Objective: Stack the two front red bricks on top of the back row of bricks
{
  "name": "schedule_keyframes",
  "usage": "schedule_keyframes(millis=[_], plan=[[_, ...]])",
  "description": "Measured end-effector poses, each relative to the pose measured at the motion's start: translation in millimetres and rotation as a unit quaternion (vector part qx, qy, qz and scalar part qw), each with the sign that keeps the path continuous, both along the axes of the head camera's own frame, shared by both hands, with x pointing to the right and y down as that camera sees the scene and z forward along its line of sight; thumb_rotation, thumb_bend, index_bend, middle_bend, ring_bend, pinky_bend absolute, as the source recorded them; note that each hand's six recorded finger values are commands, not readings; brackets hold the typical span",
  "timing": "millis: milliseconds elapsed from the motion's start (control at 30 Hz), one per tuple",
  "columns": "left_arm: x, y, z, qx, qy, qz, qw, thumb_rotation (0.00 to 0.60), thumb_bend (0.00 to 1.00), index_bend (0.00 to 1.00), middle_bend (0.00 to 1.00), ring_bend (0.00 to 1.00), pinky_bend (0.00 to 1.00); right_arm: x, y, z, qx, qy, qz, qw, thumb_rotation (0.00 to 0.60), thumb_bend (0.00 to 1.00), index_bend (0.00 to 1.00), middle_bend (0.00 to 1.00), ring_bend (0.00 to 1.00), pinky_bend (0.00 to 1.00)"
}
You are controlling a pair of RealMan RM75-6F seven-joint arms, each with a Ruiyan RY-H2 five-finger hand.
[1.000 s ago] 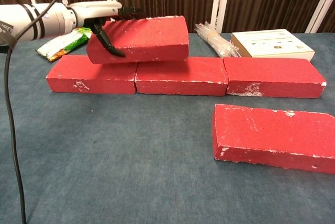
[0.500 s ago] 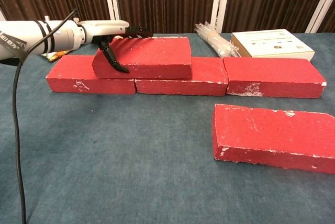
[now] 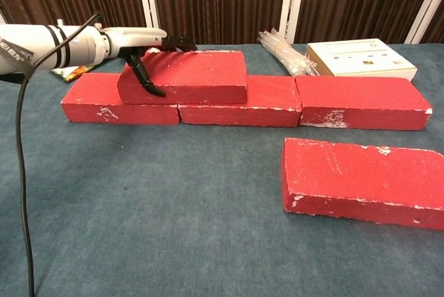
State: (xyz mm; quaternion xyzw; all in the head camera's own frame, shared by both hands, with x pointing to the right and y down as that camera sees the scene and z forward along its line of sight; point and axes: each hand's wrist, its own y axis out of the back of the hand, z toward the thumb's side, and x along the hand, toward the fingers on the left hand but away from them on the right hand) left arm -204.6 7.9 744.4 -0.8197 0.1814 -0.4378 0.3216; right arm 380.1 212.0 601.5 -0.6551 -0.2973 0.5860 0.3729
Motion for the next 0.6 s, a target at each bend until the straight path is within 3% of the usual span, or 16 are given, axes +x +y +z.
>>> schedule_keyframes(millis=[500,600], plan=[[2.6,5.6,-1.0,-0.020,0.003,0.004,0.9998,0.600,0.25,0.00,0.31,0.13,0.04,-0.6,-0.5,0.4,0.000,0.001,0.002,1.0000,0.552,0.08,0.00,0.00,0.00,0.00],[2.1,5.1,0.3,-0.021,-0.003,0.005,0.9998,0.600,0.25,0.00,0.26,0.08,0.02,-0.3,-0.7,0.9,-0.001,0.002,0.001,1.0000,0.551,0.08,0.00,0.00,0.00,0.00]])
